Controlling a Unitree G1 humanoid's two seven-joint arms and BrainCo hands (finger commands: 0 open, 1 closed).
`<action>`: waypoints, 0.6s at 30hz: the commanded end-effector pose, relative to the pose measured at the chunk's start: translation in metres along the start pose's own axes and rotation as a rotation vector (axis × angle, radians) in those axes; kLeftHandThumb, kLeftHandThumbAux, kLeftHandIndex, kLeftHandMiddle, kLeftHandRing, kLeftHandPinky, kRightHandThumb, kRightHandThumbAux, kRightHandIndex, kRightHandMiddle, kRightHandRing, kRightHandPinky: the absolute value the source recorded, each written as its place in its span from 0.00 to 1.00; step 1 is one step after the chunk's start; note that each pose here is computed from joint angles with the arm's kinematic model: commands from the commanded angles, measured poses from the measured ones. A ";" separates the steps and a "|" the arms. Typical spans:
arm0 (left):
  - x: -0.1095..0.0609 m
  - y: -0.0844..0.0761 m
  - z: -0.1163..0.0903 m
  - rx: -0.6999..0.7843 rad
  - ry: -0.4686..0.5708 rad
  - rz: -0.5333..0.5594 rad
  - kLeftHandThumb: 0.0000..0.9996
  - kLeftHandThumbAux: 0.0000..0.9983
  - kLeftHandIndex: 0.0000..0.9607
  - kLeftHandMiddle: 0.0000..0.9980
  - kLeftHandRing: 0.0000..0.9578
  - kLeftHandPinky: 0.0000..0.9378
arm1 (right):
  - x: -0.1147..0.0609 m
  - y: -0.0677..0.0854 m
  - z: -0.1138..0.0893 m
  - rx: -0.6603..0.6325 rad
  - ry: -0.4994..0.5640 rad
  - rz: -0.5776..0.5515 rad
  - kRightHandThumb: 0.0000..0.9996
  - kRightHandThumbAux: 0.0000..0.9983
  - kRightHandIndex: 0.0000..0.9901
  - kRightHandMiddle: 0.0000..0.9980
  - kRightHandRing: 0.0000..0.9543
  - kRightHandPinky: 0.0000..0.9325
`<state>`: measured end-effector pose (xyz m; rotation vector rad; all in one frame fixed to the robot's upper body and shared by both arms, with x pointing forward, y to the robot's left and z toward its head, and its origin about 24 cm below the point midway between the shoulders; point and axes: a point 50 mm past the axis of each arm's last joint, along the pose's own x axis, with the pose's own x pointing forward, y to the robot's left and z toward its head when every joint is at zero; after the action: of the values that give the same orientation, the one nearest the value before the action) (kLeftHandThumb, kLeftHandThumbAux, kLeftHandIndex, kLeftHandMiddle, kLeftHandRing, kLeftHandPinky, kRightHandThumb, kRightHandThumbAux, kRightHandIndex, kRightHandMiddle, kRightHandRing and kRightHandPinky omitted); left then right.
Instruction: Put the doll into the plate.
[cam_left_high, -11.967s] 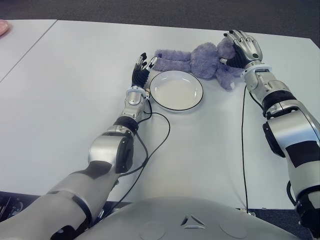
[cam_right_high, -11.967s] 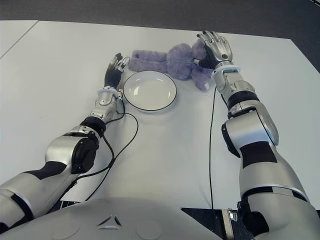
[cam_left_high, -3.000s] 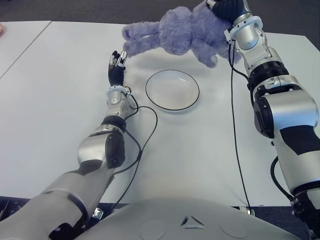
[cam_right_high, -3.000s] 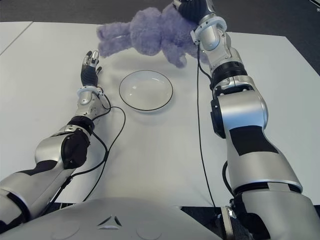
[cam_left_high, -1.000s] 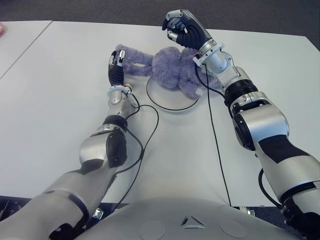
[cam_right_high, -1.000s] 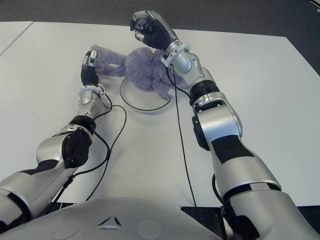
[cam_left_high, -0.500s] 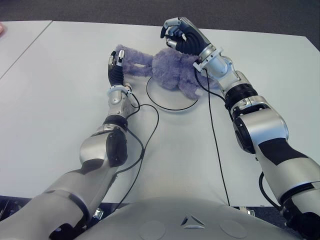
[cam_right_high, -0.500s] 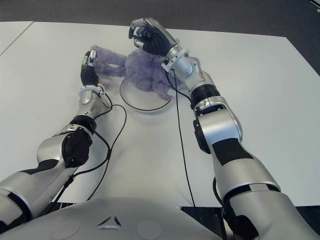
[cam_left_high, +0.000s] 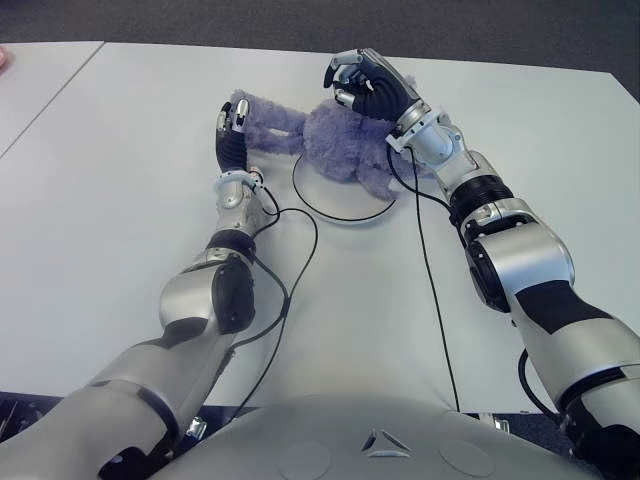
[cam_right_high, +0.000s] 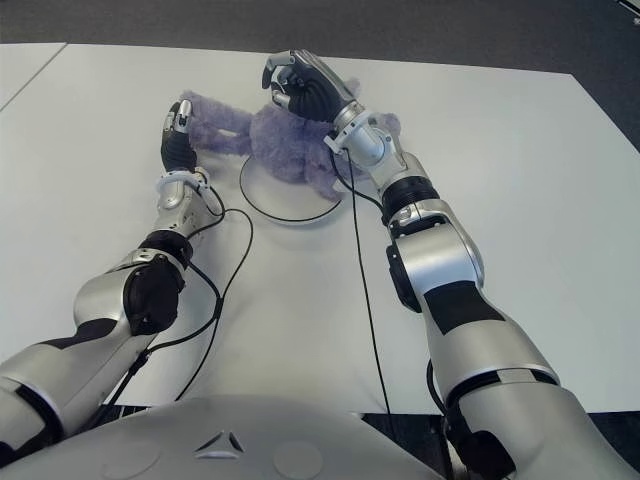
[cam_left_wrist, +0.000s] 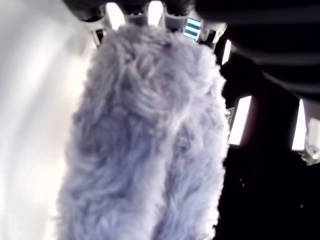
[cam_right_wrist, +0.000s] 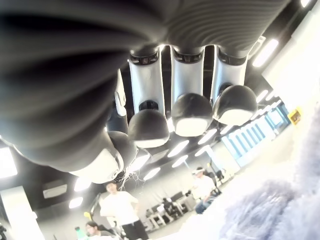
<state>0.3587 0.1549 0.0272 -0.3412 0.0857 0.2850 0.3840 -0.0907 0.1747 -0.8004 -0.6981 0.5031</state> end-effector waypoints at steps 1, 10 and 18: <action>-0.054 0.037 -0.094 -0.024 0.435 0.163 0.00 0.47 0.00 0.07 0.07 0.09 | -0.004 0.003 -0.008 -0.004 0.052 0.032 0.70 0.72 0.44 0.88 0.92 0.93; -0.053 0.035 -0.094 0.020 0.444 0.159 0.00 0.48 0.00 0.07 0.07 0.07 | -0.001 0.001 -0.008 -0.004 0.066 0.034 0.70 0.72 0.44 0.87 0.91 0.92; -0.054 0.035 -0.095 0.014 0.444 0.161 0.00 0.49 0.00 0.07 0.07 0.08 | 0.015 -0.012 0.003 -0.022 0.048 -0.024 0.70 0.72 0.44 0.85 0.88 0.88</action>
<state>0.3589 0.1543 0.0275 -0.3346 0.0865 0.2869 0.3890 -0.0910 0.1793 -0.8110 -0.6738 0.4771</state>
